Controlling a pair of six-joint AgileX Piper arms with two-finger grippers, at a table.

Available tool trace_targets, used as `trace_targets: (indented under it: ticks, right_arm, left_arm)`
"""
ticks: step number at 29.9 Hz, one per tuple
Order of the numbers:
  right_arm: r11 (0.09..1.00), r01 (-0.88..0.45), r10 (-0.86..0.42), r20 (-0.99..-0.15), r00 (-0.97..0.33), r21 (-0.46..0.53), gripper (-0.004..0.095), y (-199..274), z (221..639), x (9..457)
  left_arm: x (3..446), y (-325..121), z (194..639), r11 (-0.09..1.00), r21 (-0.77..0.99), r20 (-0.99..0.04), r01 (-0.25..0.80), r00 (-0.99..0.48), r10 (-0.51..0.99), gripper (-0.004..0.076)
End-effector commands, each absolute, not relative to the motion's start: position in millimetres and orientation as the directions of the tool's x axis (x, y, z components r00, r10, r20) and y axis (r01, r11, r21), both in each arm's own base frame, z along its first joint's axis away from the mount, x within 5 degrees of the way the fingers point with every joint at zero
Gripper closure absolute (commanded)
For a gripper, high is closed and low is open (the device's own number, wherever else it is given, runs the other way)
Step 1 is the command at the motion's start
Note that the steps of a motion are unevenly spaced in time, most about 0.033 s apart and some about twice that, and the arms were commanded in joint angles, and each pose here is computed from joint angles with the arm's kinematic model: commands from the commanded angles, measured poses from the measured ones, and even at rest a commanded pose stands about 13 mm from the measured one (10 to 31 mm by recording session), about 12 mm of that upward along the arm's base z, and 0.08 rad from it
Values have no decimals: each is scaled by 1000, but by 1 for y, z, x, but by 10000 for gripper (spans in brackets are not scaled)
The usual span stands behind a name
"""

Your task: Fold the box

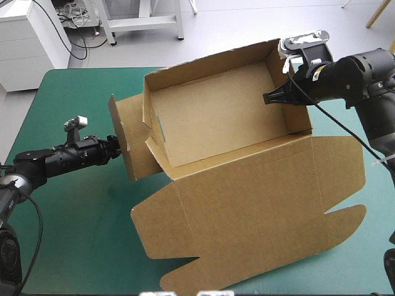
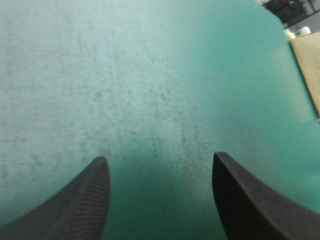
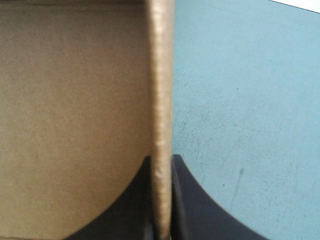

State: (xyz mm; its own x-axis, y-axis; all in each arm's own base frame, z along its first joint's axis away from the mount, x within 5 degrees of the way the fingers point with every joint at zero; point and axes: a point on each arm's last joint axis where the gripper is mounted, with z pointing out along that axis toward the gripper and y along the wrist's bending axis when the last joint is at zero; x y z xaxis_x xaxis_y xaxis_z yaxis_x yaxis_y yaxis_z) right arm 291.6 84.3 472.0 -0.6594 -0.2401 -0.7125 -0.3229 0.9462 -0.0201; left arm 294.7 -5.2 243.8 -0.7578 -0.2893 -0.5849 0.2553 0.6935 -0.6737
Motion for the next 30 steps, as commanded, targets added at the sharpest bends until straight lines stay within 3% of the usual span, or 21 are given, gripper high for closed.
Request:
trace_targets:
  ticks: [1, 5, 14, 30]
  right_arm:
    - [948, -318, -210, -794, -570, -22, 929, 80, 496, 280]
    - [947, -319, -213, -784, -583, -20, 929, 82, 490, 286]
    - [948, -319, -222, -760, -611, -20, 929, 85, 479, 299]
    - [950, -311, -243, -716, -655, -38, 929, 89, 458, 321]
  left_arm:
    - [292, -16, 277, 548, -725, -643, 417, -694, -324, 302]
    - [288, -27, 290, 419, -754, -648, 506, -679, -346, 302]
    - [279, -61, 297, 282, -756, -654, 591, -702, -281, 302]
    - [254, -67, 334, 266, -684, -728, 679, -618, -296, 302]
